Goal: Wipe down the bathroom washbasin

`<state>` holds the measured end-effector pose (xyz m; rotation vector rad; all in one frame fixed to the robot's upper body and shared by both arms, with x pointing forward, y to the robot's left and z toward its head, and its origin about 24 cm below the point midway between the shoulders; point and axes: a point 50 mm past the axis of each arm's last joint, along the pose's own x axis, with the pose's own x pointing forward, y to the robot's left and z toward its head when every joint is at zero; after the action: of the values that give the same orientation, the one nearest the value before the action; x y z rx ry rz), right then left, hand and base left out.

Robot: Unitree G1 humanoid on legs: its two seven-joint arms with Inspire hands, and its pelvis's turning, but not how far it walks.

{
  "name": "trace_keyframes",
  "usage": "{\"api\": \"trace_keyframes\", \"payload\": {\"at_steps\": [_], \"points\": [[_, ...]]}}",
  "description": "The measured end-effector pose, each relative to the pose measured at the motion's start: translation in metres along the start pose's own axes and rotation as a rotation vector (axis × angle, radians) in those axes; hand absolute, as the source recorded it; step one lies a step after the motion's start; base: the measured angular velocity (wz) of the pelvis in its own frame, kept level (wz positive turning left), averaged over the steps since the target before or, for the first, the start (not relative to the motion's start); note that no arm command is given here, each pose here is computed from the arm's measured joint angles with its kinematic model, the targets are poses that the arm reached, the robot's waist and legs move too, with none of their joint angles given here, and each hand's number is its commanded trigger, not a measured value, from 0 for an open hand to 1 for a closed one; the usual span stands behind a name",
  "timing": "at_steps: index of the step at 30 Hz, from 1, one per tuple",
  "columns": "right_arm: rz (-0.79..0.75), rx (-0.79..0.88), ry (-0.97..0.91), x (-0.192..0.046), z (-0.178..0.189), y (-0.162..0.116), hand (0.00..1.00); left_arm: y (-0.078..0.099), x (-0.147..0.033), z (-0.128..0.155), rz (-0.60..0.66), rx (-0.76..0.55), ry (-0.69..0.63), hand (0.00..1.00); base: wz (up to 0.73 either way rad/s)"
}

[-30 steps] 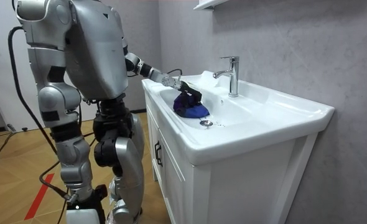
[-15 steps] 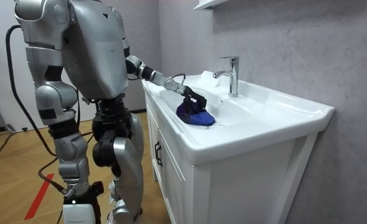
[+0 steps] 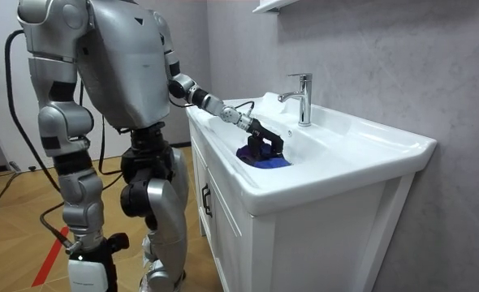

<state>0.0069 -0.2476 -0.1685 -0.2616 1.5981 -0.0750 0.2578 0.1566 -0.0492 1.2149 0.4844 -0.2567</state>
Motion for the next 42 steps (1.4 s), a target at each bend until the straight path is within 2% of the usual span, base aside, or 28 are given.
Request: {"api": "trace_keyframes", "payload": {"at_steps": [8, 19, 34, 42], "points": [[0.002, -0.019, 0.021, 0.001, 0.000, 0.000, 0.00, 0.012, 0.007, 0.033, 0.016, 0.024, -0.103, 1.00, -0.08], [0.016, -0.016, 0.088, 0.001, -0.020, 0.002, 0.00, 0.024, 0.011, 0.026, 0.051, 0.025, -0.086, 1.00, -0.10], [0.007, -0.006, 0.161, -0.001, -0.044, -0.004, 0.00, 0.030, 0.024, -0.015, 0.044, -0.004, 0.076, 1.00, -0.14], [-0.017, 0.085, 0.221, -0.005, -0.071, -0.010, 0.00, 0.024, 0.021, -0.066, -0.020, 0.055, 0.252, 1.00, -0.18]]}}
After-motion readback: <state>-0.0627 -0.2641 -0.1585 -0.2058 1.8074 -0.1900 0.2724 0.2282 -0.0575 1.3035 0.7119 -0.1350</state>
